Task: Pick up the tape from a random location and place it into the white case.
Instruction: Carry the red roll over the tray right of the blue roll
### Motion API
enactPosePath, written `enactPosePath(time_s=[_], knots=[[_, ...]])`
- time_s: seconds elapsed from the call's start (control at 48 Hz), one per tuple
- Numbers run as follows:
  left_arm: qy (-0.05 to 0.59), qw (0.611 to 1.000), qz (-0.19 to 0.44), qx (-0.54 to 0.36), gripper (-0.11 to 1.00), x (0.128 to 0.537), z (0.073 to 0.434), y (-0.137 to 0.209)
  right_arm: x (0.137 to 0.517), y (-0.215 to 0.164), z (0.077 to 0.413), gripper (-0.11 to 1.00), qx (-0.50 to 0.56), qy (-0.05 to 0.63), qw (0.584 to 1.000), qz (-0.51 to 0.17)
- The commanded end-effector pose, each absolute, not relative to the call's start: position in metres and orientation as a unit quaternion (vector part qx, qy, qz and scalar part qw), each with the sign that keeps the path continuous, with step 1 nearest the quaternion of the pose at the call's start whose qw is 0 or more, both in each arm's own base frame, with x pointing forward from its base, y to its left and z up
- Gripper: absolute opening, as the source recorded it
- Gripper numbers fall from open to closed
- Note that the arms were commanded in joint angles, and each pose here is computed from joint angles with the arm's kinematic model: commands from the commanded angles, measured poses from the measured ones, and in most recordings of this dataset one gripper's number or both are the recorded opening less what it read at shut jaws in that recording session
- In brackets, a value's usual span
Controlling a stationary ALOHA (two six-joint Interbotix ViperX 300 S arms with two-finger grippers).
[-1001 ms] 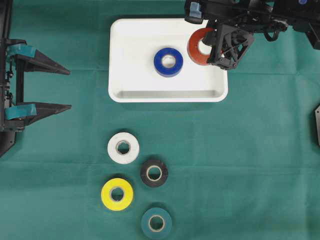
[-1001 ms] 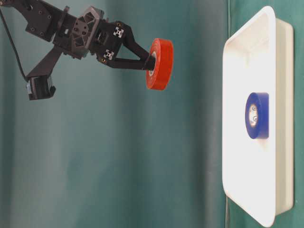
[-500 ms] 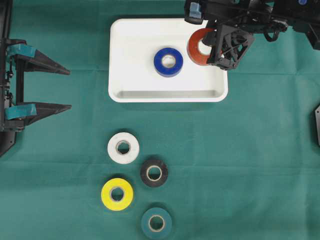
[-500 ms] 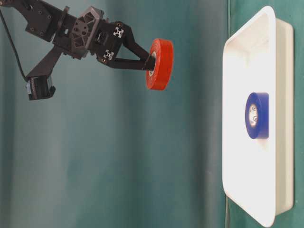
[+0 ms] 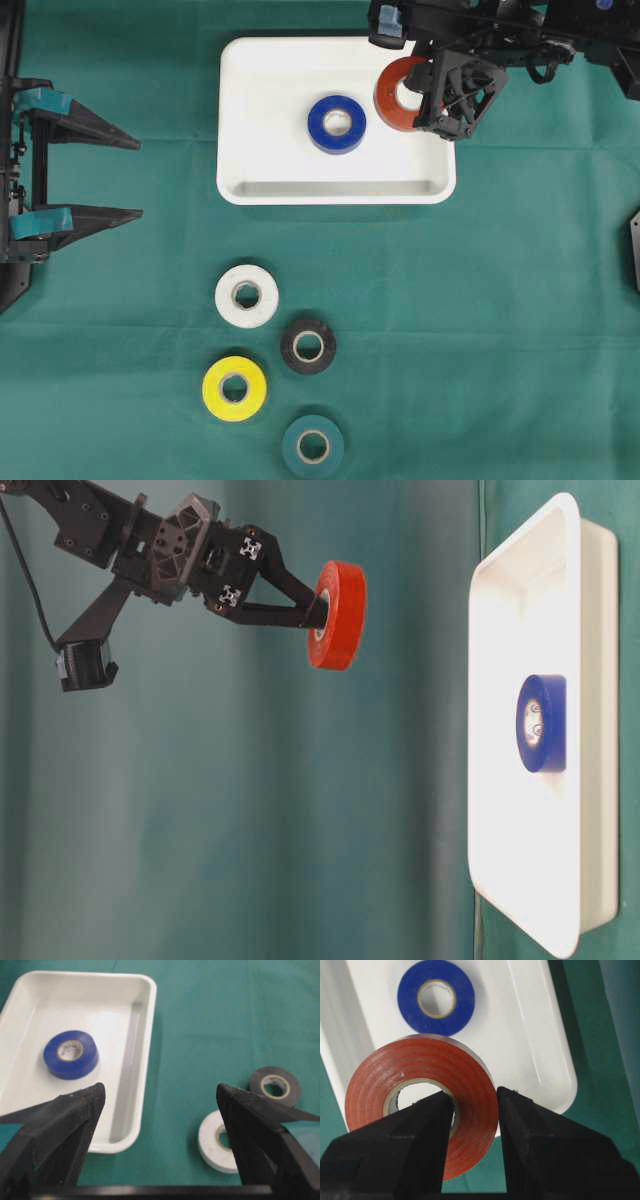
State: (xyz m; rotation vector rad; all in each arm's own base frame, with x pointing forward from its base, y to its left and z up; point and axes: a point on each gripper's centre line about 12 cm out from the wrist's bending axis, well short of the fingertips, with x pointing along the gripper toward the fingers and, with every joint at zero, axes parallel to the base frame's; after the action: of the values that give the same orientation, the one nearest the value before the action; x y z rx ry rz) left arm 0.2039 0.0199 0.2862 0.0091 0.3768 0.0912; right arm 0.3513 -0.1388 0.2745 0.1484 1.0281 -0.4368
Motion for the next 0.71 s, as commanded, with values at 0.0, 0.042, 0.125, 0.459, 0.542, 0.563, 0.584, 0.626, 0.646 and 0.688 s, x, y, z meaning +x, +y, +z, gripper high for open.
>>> enactPosePath(time_s=[0.0, 0.042, 0.125, 0.459, 0.542, 0.563, 0.584, 0.626, 0.646, 0.688], knots=[[0.182, 0.982, 0.047, 0.003, 0.94, 0.2058, 0.2904, 0.0206, 0.3525, -0.1394, 0.2828, 0.29, 0.068, 0.475, 0.852, -0.209], [0.182, 0.982, 0.047, 0.003, 0.94, 0.2058, 0.2904, 0.0206, 0.3523, -0.1394, 0.2827, 0.29, 0.068, 0.475, 0.852, -0.209], [0.182, 0.982, 0.046, 0.003, 0.94, 0.2058, 0.2904, 0.0203, 0.3523, -0.1394, 0.2827, 0.29, 0.068, 0.475, 0.852, -0.209], [0.182, 0.982, 0.046, 0.003, 0.94, 0.2058, 0.2904, 0.0203, 0.3524, -0.1394, 0.2824, 0.29, 0.068, 0.475, 0.852, -0.209], [0.182, 0.982, 0.046, 0.003, 0.94, 0.2058, 0.2904, 0.0203, 0.3527, -0.1395, 0.2822, 0.29, 0.068, 0.475, 0.852, -0.209], [0.182, 0.982, 0.046, 0.003, 0.94, 0.2058, 0.2904, 0.0203, 0.3526, -0.1395, 0.2818, 0.29, 0.068, 0.475, 0.852, -0.208], [0.182, 0.982, 0.047, 0.003, 0.94, 0.2058, 0.2904, 0.0206, 0.3528, -0.1395, 0.2812, 0.29, 0.068, 0.476, 0.852, -0.208], [0.182, 0.982, 0.047, 0.003, 0.94, 0.2058, 0.2904, 0.0206, 0.3528, -0.1395, 0.2812, 0.29, 0.068, 0.476, 0.852, -0.208], [0.182, 0.982, 0.046, 0.003, 0.94, 0.2058, 0.2904, 0.0203, 0.3531, -0.1396, 0.2806, 0.29, 0.068, 0.477, 0.851, -0.208], [0.182, 0.982, 0.046, 0.003, 0.94, 0.2058, 0.2904, 0.0203, 0.3535, -0.1398, 0.2795, 0.29, 0.068, 0.478, 0.851, -0.208]])
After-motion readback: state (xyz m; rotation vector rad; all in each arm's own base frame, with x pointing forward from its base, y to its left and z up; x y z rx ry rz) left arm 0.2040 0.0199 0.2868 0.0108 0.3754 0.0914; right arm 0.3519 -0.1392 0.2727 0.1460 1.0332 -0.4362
